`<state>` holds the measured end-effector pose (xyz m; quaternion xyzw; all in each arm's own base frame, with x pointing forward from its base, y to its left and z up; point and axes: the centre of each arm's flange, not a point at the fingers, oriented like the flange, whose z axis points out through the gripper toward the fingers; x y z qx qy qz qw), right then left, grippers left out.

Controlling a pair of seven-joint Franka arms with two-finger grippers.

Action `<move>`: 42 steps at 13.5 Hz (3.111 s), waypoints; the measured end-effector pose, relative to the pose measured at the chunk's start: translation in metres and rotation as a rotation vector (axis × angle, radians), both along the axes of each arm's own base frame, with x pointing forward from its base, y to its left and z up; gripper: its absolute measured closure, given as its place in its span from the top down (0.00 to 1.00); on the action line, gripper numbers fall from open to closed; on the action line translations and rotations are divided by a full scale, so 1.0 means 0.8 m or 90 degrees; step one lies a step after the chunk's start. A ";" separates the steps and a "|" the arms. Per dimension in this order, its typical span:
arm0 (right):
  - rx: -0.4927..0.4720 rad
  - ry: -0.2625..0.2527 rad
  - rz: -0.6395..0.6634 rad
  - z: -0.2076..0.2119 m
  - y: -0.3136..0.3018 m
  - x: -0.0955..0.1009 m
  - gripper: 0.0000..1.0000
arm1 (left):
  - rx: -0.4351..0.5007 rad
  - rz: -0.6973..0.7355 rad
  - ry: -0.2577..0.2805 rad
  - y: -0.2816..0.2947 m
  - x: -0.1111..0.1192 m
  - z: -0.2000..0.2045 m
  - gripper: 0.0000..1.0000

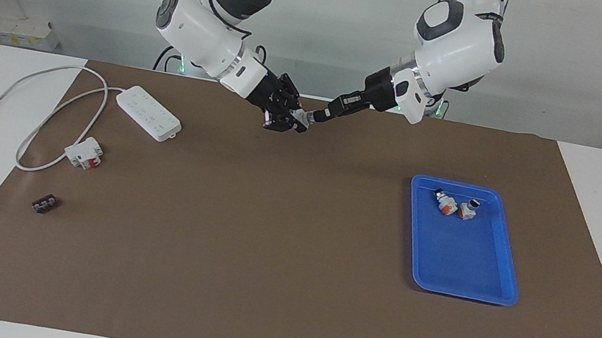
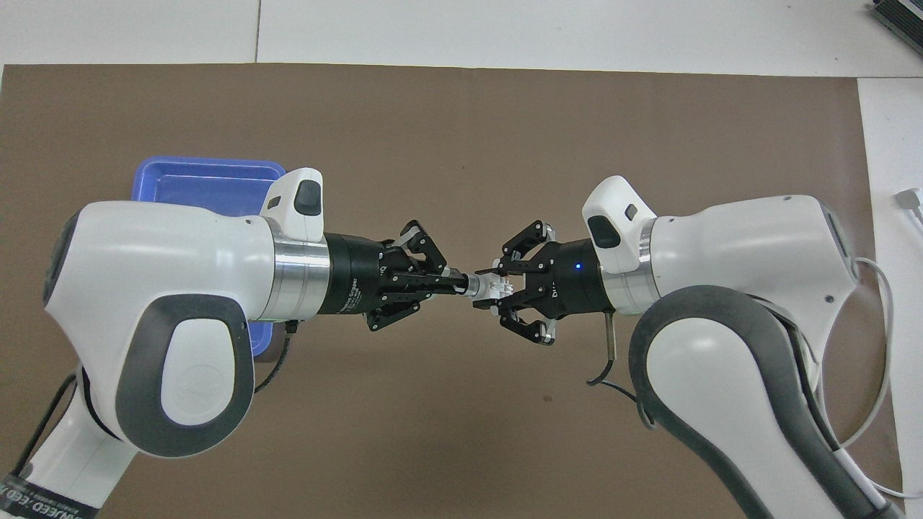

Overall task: Turn and place switch with both arms
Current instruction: 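Rotate the left gripper holding the switch, then open the right gripper, then lower the switch into the blue tray with the left gripper while the right gripper withdraws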

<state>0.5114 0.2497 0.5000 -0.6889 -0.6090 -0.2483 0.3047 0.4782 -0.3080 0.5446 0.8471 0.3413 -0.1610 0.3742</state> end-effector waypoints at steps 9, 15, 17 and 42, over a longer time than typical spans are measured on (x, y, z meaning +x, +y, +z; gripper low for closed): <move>0.001 -0.005 0.000 0.006 0.000 0.000 0.33 | 0.040 0.166 0.165 -0.007 -0.004 0.015 0.11; 0.001 -0.004 0.004 0.004 0.004 -0.002 0.33 | 0.089 0.143 0.113 -0.016 -0.009 0.025 0.11; 0.001 -0.003 0.005 0.004 0.005 -0.002 0.33 | 0.111 0.127 0.084 -0.021 -0.011 0.030 0.11; -0.329 0.077 -0.430 0.071 -0.143 0.069 1.00 | 0.474 -0.435 -0.283 0.294 0.041 -0.095 0.11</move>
